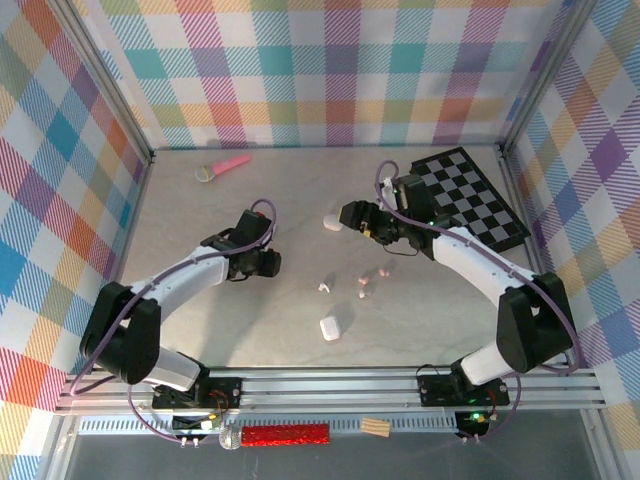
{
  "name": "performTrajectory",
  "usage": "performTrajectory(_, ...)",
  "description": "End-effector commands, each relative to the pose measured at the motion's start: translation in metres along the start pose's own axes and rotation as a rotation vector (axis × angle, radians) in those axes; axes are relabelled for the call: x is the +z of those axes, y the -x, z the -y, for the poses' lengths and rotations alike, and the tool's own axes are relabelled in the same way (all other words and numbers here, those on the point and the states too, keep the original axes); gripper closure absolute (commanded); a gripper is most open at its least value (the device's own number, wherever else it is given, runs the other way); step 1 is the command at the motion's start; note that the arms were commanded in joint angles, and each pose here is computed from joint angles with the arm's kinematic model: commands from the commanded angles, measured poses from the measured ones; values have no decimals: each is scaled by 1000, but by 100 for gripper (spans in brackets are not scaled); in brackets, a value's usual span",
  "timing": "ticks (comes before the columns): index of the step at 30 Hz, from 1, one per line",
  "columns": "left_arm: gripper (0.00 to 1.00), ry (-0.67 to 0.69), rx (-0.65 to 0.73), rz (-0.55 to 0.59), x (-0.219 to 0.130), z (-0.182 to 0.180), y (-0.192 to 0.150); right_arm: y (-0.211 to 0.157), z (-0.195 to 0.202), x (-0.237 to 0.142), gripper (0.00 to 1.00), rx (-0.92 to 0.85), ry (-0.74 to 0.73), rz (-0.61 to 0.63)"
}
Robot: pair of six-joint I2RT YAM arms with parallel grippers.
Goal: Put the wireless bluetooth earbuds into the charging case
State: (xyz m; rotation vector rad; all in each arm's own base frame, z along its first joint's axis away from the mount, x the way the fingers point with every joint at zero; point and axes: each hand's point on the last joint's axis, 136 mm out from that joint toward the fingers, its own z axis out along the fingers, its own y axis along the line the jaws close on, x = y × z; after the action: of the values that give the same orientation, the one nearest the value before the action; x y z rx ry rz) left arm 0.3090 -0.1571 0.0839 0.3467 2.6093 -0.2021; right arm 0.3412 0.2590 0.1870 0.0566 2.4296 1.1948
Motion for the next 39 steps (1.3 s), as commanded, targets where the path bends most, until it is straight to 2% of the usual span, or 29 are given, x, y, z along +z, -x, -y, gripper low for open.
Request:
performTrajectory(1,62,-127,128,105,-8,35,13,-17,-5,5,19,16,49,-111)
performTrajectory(6,61,-282,215,218,-20,72,23,-28,-5,10,19,32,64,-173)
performTrajectory(9,60,-333,269,230,-23,87,21,-35,-1,13,19,39,55,-200)
performTrajectory(21,60,-415,369,269,-32,119,22,-68,-19,38,22,30,107,-326)
performTrajectory(25,60,-419,375,270,-34,121,21,-77,-23,46,28,31,114,-364)
performTrajectory(32,60,-427,379,287,-39,123,23,-86,-23,53,45,42,122,-393)
performTrajectory(39,60,-447,383,295,-44,126,24,-87,-19,57,57,22,115,-387)
